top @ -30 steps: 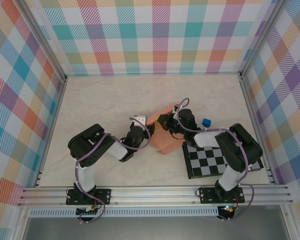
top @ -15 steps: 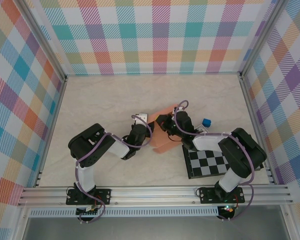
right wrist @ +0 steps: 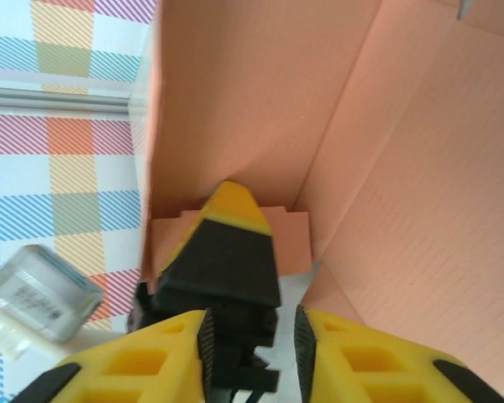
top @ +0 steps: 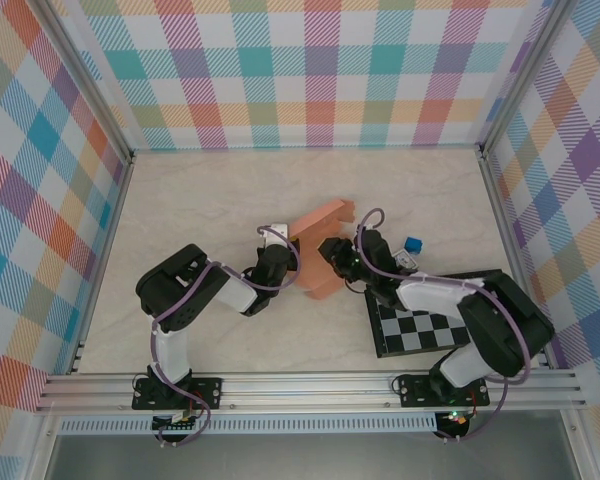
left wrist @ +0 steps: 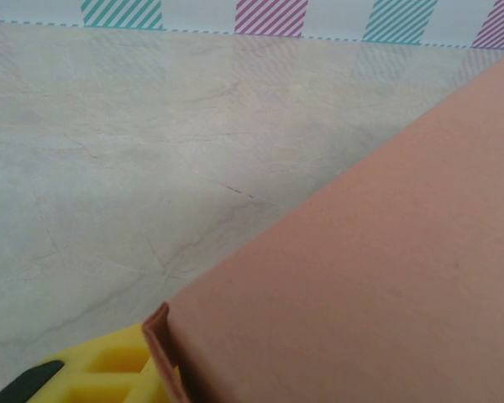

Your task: Fold the paper box

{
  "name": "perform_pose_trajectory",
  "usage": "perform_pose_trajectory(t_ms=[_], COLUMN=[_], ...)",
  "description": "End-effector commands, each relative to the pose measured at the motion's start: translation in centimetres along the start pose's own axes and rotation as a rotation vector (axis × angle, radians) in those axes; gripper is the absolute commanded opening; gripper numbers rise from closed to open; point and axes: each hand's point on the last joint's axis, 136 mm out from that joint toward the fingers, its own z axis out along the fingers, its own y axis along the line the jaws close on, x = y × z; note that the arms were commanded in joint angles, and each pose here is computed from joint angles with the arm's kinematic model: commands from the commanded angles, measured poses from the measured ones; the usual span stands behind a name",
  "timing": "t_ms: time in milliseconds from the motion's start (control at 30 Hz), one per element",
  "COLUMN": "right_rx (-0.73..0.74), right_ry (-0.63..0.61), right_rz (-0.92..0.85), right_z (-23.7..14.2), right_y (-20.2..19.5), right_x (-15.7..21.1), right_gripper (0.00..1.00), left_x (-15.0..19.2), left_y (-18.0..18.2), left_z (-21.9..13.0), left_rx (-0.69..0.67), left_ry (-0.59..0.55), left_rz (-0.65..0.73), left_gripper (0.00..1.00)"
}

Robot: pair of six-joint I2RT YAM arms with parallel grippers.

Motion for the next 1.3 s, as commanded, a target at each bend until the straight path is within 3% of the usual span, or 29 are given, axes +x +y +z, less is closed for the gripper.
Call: perform_pose_trajectory(t_ms=[0, 200, 467, 700, 800, 1067, 1267], right_rx=[0.076, 0.114, 0.105, 0.105, 0.107, 0.098, 0.128], right_ry=[-0.019, 0.018, 0.031, 0.036, 0.054, 0.05, 0.062], right_rz=[-0.105, -0.247, -0.213, -0.21, -0.204, -0.187, -0.235], right_z=[-1.9, -3.1, -1.6, -0.9, -0.7, -1.1, -2.1], right_y=[-0.2, 1.9, 3.9, 4.7, 4.8, 5.1, 5.6], right_x=[-1.2, -4.1, -5.2, -5.7, -5.6, -5.6, -5.6], right_gripper=[0.39, 0.41, 0.41, 0.43, 0.44, 0.47, 0.47], left_x=[-0.9, -2.3, -6.1, -6.8, -5.5, -2.1, -5.3], left_y=[-0.2, -2.2, -6.1, -4.5, -3.0, -2.5, -4.2], left_z=[0.2, -0.3, -2.4, -4.8, -5.2, -5.6, -7.3], left_rx=[0.001, 0.113, 0.269, 0.229, 0.187, 0.265, 0.38], left_ry=[-0.014, -0.04, -0.079, -0.083, -0.063, -0.045, -0.126], left_rz=[-0.008, -0.011, 0.033, 0.039, 0.079, 0.113, 0.085], left_gripper=[0.38, 0.56, 0.62, 0.66, 0.71, 0.75, 0.8])
